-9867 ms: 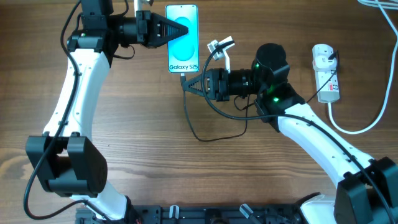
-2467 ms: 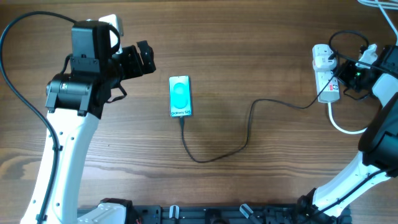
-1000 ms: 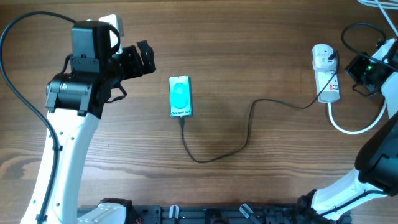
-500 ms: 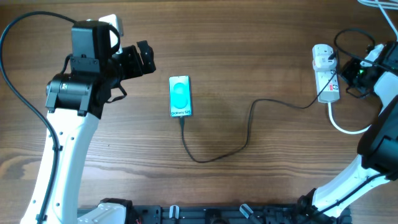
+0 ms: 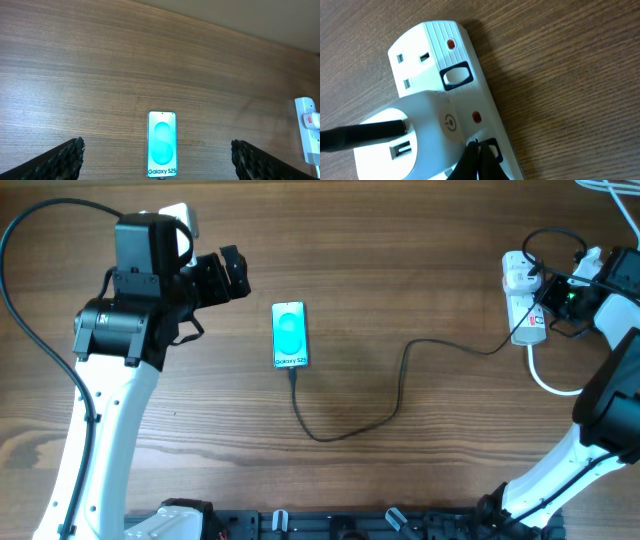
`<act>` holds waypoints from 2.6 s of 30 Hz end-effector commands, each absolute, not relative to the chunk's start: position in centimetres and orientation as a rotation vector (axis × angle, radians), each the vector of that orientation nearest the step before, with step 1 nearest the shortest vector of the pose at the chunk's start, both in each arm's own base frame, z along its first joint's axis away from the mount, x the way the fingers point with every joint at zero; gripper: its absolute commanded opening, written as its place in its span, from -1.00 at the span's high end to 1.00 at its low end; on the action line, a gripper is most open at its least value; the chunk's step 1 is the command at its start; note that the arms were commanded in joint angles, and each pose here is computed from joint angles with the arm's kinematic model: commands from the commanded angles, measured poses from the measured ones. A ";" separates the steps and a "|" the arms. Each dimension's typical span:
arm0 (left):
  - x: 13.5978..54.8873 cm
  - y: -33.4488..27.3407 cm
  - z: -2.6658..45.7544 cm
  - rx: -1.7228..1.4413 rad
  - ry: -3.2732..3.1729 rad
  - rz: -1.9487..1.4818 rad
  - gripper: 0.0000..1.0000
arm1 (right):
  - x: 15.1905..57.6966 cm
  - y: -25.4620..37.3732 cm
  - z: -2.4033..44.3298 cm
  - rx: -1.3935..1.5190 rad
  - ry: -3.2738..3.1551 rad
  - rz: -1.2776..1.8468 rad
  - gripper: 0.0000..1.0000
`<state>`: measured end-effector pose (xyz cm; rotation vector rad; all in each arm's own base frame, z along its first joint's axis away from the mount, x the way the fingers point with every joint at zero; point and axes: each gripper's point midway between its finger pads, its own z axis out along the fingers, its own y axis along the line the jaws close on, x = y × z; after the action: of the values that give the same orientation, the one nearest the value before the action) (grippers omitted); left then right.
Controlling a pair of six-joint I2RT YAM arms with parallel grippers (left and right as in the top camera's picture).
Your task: Plug charger to phone and switch on socket
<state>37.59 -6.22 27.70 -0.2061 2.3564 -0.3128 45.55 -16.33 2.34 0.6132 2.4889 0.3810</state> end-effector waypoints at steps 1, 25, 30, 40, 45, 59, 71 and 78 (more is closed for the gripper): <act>37.6 -5.8 28.0 -0.218 2.344 -0.295 -1.00 | 45.1 -13.9 0.8 0.567 2.553 0.443 0.91; 37.6 -5.8 28.0 -0.219 2.344 -0.294 -1.00 | 41.6 -12.9 17.9 0.525 2.387 0.360 0.89; 37.6 -5.8 28.0 -0.219 2.344 -0.294 -1.00 | 38.8 -8.9 26.4 0.286 2.243 0.415 0.84; 37.6 -5.8 28.0 -0.218 2.344 -0.294 -1.00 | 29.1 0.7 35.2 -0.039 2.117 0.363 0.60; 37.6 -5.8 28.0 -0.219 2.344 -0.294 -1.00 | 26.8 0.6 36.5 0.233 2.084 0.453 -0.99; 37.6 -5.8 28.0 -0.218 2.344 -0.294 -1.00 | 27.0 -0.1 35.3 0.127 2.122 0.334 -1.00; 37.6 -5.8 28.0 -0.218 2.344 -0.294 -1.00 | 26.5 1.8 32.0 0.005 1.640 0.121 -1.00; 37.6 -5.8 28.0 -0.219 2.344 -0.294 -1.00 | 25.0 1.8 26.0 0.001 1.473 0.127 -1.00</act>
<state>37.58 -6.15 27.68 -0.2081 2.3570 -0.3081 25.85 2.21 26.87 -0.0135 1.5350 0.1458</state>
